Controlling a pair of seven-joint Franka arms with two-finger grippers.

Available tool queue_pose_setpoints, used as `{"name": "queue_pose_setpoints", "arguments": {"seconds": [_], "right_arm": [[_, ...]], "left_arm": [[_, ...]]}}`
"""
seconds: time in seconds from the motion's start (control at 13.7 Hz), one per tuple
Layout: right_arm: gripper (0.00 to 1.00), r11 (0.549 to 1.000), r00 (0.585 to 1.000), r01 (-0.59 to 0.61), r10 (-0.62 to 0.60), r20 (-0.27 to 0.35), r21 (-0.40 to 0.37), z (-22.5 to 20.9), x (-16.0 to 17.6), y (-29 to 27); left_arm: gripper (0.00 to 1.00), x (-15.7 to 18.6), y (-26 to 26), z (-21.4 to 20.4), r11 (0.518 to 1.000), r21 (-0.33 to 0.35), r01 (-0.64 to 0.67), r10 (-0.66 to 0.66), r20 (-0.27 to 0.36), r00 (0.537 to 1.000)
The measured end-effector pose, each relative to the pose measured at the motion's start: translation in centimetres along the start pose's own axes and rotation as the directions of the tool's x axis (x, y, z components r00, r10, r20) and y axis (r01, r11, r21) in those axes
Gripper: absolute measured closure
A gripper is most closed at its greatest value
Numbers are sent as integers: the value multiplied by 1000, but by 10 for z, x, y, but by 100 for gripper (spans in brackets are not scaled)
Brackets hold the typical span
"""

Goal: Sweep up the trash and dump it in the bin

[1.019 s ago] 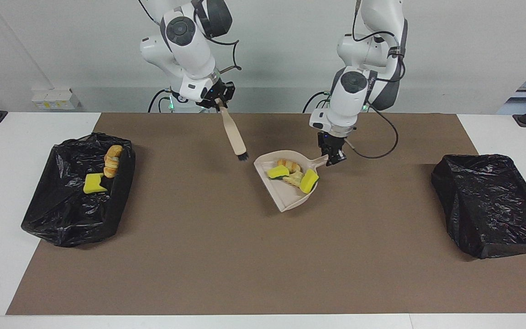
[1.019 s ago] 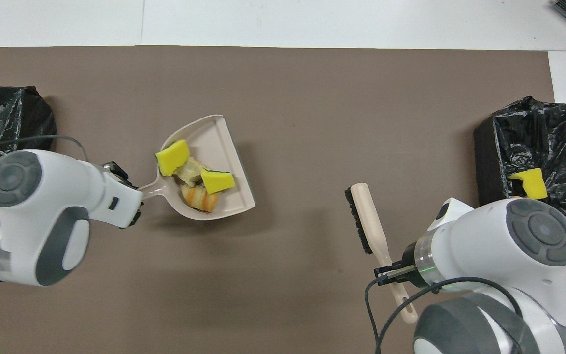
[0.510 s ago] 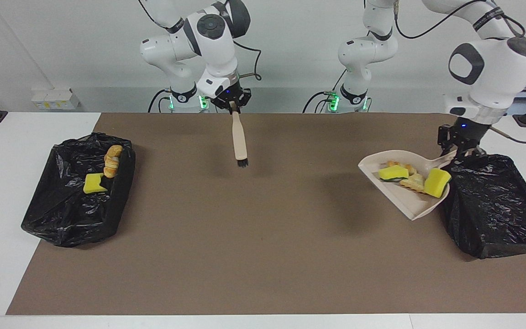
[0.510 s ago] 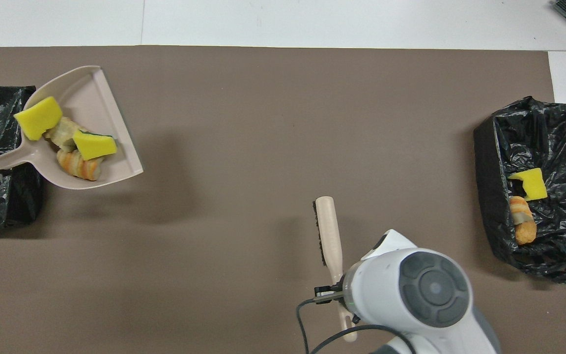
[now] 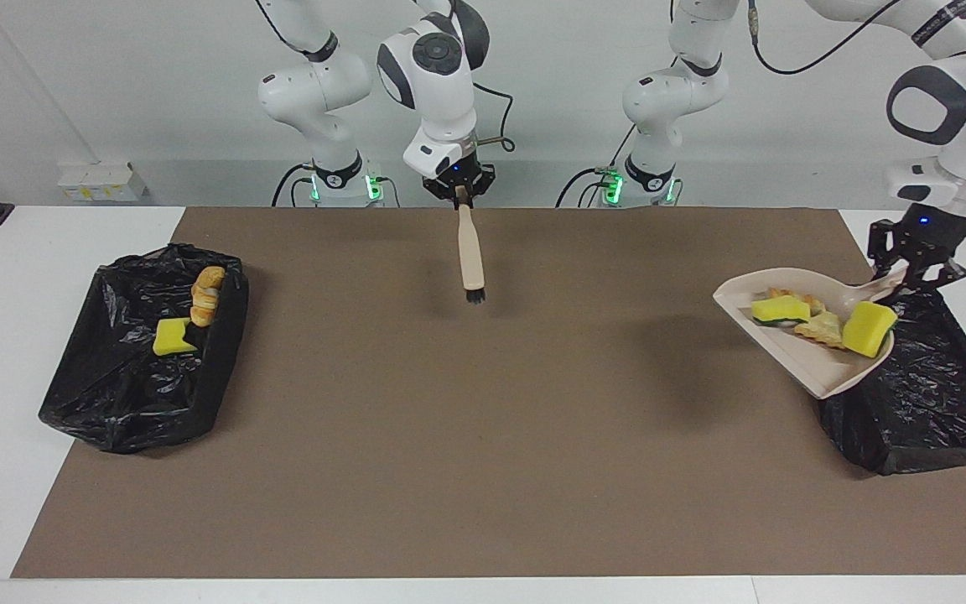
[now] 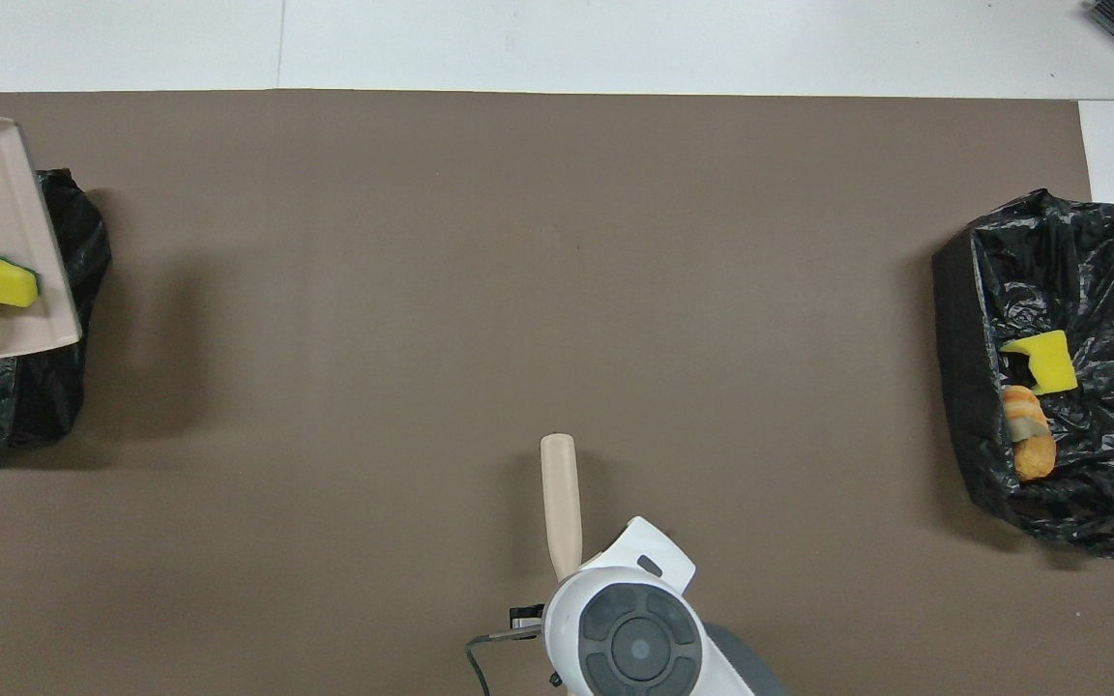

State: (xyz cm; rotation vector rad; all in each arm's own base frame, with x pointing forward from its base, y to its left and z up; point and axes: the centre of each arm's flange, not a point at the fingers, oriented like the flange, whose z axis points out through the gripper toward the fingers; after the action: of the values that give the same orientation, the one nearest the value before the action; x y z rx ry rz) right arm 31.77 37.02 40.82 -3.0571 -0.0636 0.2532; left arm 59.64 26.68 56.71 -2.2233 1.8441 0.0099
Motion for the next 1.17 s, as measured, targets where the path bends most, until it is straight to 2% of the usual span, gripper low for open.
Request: {"name": "queue_pose_setpoints", "arguments": {"seconds": [0.29,0.58,0.73,0.87,1.09,1.17], "right_arm": [[74,1000,1000,14,-14,-8,-28,37,-18,-10],[74,996,999,-19,16,-41,-90,63,-41,-22],[59,995,999,-22,18,-47,-96,64,-40,-23],[36,996,998,-40,36,-59,-81,53,-29,-22],[1,992,993,-110,106,-61,-69,15,9,-4],[0,990,992,-121,118,-54,-69,-1,25,9]], "left_arm": [[68,-70,-22,16,995,27,-91,86,151,985],[68,-88,-46,40,981,33,-193,175,300,938],[68,-87,-52,43,969,1,-246,227,382,896],[68,-82,-55,39,959,-24,-282,265,431,863],[68,-63,-63,33,926,-110,-360,360,541,760],[68,-55,-65,32,918,-136,-372,382,557,738]]}}
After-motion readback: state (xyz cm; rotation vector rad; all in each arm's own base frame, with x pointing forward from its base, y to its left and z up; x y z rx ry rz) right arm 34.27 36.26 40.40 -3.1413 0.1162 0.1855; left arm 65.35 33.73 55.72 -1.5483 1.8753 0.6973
